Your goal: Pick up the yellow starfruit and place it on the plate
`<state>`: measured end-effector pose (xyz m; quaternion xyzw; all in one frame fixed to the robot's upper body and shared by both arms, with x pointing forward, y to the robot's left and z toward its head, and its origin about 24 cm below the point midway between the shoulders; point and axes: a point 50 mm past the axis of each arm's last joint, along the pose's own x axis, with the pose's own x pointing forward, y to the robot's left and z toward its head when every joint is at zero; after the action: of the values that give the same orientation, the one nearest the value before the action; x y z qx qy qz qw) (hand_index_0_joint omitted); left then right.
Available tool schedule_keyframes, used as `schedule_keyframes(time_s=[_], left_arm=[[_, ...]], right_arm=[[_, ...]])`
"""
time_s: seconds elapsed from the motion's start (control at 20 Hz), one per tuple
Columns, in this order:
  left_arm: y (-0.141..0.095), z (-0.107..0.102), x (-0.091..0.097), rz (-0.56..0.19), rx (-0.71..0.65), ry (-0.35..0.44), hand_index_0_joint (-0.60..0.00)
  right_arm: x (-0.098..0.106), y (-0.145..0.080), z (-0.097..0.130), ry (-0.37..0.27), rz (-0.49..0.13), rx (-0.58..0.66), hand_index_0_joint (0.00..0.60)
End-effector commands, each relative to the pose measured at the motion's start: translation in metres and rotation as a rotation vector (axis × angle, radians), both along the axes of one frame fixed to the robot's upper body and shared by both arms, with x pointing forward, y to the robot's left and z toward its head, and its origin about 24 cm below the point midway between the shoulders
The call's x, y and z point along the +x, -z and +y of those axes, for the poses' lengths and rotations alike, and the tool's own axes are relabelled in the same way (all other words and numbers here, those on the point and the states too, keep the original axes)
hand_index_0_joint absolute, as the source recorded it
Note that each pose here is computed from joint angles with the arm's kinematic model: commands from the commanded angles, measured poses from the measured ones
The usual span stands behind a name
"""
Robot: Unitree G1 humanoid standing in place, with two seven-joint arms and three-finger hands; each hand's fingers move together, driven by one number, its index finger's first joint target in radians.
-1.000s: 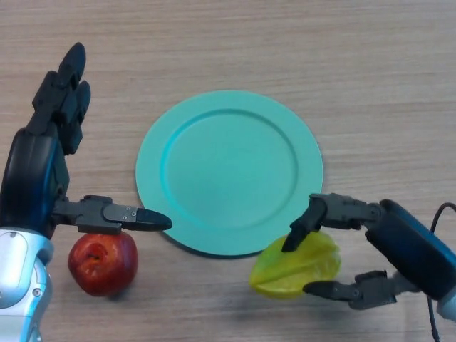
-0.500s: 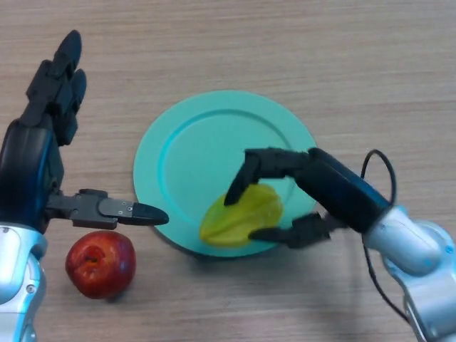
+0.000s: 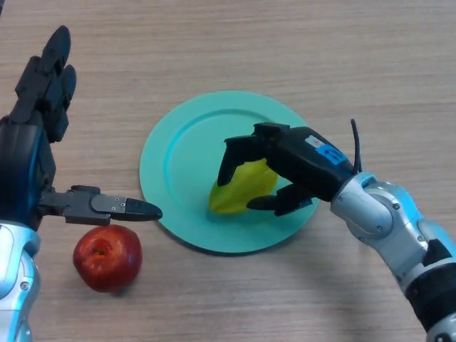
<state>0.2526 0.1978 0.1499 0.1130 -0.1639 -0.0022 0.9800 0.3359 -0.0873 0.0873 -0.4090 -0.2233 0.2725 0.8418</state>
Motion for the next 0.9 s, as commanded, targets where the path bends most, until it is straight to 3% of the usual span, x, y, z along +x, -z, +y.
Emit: schedule_keyframes(time_s=[0.05,0.2,0.25,0.4,0.45,0.7,0.9], left_arm=[[-0.03,0.009,-0.007,-0.181,0.047,-0.02,0.0],[-0.028,0.012,-0.005,-0.171,0.018,-0.037,0.0],[-0.028,0.012,-0.005,-0.175,0.019,-0.037,0.0],[-0.028,0.009,-0.004,-0.185,0.042,-0.022,0.0],[-0.028,0.008,-0.004,-0.186,0.041,-0.02,0.0],[-0.03,0.007,0.0,-0.205,0.023,-0.01,0.0],[-0.023,-0.004,0.0,-0.187,0.009,0.025,0.0]], right_arm=[[0.007,-0.045,-0.005,0.04,-0.215,0.168,0.45],[0.005,-0.057,-0.01,0.096,-0.192,0.27,0.049],[0.004,-0.062,-0.011,0.108,-0.175,0.315,0.0],[0.001,-0.077,-0.016,0.127,-0.256,0.362,0.0],[0.0,-0.079,-0.018,0.124,-0.247,0.375,0.0],[-0.035,-0.093,-0.035,0.056,-0.056,0.555,0.0],[-0.058,-0.094,-0.056,0.106,0.022,0.592,0.0]])
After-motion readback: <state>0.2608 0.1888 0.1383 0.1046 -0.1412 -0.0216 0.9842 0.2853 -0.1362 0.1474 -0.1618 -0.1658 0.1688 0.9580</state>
